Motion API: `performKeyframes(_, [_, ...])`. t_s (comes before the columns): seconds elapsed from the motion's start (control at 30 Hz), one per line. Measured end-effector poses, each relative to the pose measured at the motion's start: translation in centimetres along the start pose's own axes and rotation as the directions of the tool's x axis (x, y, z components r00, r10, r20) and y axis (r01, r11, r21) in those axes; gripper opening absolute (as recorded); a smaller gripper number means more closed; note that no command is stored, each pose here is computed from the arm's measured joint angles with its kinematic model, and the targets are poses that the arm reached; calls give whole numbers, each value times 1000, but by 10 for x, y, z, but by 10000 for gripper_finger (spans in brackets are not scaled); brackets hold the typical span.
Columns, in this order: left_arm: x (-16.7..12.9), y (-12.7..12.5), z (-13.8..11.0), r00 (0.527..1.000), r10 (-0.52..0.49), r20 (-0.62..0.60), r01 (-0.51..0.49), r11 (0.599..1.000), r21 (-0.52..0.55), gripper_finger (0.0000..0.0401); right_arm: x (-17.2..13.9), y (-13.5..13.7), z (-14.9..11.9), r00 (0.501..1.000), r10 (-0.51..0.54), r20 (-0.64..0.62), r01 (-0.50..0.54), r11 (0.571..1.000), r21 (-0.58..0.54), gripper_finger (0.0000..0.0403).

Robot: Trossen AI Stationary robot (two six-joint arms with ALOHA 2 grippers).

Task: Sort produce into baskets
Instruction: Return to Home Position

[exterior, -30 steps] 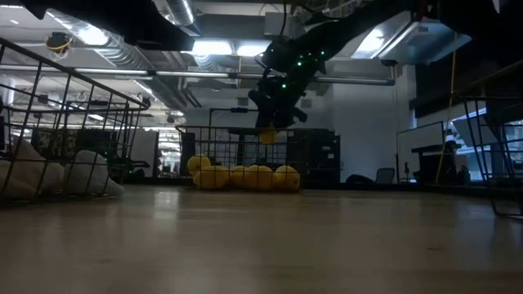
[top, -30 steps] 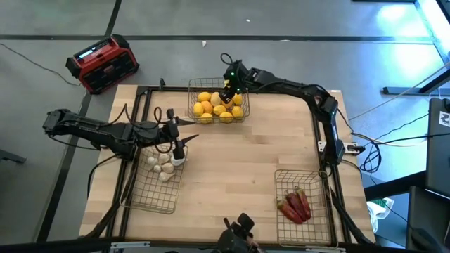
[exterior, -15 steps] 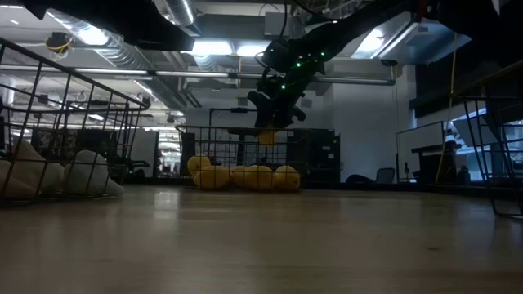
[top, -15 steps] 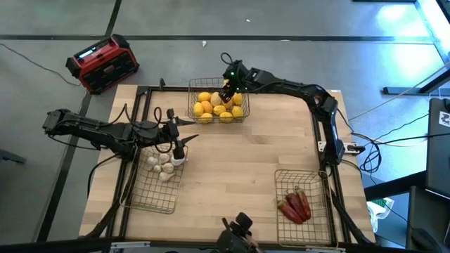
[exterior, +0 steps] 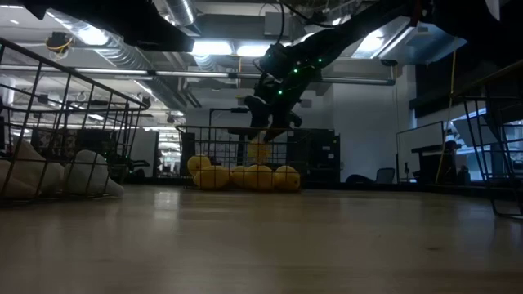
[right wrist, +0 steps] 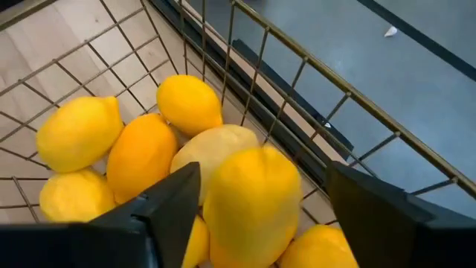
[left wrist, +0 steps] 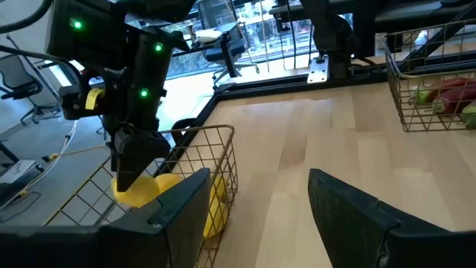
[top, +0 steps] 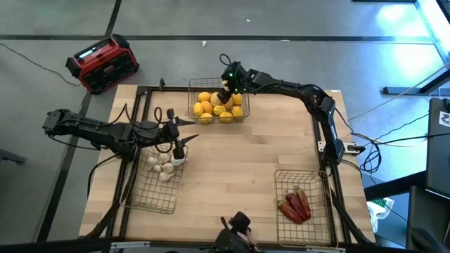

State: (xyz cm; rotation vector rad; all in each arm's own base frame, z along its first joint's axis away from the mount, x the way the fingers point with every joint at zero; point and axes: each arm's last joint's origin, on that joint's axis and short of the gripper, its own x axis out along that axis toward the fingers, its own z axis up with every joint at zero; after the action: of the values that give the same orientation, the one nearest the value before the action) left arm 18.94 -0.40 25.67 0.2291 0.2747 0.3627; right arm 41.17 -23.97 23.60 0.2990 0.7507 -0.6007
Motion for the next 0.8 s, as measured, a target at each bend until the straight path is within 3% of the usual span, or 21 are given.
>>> performKeyframes(0.27, [0, 0, -2, 1000, -3, -19, 4, 1000, 8, 223, -5, 0, 3, 1000, -15, 13, 16, 999, -39, 318])
performKeyframes(0.43, [0, -1, -2, 1000, -6, -18, 6, 1000, 7, 223, -56, 16, 20, 996, 14, 91, -7, 997, -78, 319])
performKeyframes(0.63, [-2, -4, -1, 1000, -21, -8, 21, 1000, -6, 223, -114, 59, 21, 990, 57, 131, -35, 986, -165, 319])
performKeyframes(0.8, [-4, -10, 0, 998, -55, 1, 55, 998, -25, 223, -140, 113, 0, 990, 117, 72, -93, 955, -282, 319])
